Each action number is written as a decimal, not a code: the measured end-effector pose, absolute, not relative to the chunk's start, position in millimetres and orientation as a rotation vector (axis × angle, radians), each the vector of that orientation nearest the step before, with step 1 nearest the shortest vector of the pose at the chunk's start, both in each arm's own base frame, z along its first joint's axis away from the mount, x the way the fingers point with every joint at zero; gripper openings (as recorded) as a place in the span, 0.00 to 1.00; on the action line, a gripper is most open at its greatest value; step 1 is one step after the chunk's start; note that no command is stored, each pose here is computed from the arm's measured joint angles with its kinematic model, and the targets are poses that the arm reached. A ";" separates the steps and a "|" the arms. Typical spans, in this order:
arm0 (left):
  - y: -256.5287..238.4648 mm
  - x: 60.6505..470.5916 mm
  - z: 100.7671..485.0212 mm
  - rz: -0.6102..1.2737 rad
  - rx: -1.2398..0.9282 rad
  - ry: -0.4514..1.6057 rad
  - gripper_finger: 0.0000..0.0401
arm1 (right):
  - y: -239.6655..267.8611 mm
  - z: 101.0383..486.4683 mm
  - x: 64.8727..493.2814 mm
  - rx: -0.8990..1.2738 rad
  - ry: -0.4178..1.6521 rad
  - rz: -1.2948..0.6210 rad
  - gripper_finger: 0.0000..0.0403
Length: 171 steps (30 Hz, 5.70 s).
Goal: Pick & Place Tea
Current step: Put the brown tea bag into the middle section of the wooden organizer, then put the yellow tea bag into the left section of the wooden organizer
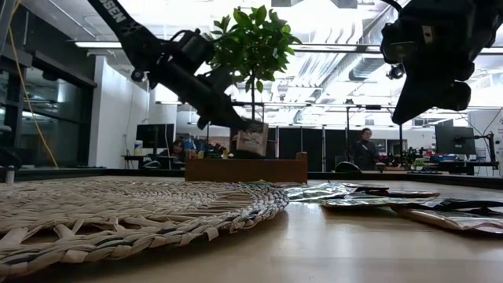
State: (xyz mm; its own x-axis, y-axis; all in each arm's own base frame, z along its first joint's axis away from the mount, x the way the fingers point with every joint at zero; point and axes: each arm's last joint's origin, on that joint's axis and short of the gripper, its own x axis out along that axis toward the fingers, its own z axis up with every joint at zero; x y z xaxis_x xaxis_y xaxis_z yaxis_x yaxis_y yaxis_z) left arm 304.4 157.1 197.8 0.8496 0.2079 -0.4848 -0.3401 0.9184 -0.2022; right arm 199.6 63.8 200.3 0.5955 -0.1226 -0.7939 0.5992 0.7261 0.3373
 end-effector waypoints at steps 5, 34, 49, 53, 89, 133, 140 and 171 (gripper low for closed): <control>168.6 298.4 198.3 0.325 -0.312 0.467 0.00 | 63.8 200.3 199.6 0.611 0.840 -0.441 0.00; 170.8 297.2 190.4 0.310 -0.332 0.508 0.01 | 63.2 200.5 199.8 0.577 0.831 -0.445 0.00; 170.9 297.2 190.4 0.311 -0.323 0.509 0.31 | 63.3 201.5 201.1 0.583 0.812 -0.446 0.00; 170.9 297.2 190.4 0.316 -0.341 0.506 0.32 | 63.6 202.8 202.8 0.589 0.787 -0.443 0.00; 132.9 308.5 175.9 0.621 -0.740 0.560 0.00 | 47.5 204.1 209.0 0.578 0.758 -0.483 0.00; -28.3 223.6 202.1 0.418 -0.579 0.658 0.00 | 83.0 204.5 344.3 0.450 0.780 -0.216 0.00; -53.7 181.3 182.8 0.356 -0.643 0.605 0.00 | 93.5 202.2 375.2 0.476 0.814 -0.233 0.00; -18.2 163.8 155.1 0.593 -0.759 0.462 0.00 | -17.5 180.0 422.0 0.423 0.630 -0.316 0.00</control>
State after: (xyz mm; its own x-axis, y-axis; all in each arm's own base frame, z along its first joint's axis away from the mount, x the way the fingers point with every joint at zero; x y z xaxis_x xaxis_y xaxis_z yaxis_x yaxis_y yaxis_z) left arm 163.8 -18.2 155.1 0.7433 0.3270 -0.5835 -0.6456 0.5789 -0.4980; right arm 422.0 -17.5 180.0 0.7652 -0.1561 -0.6245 0.4080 0.8681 0.2829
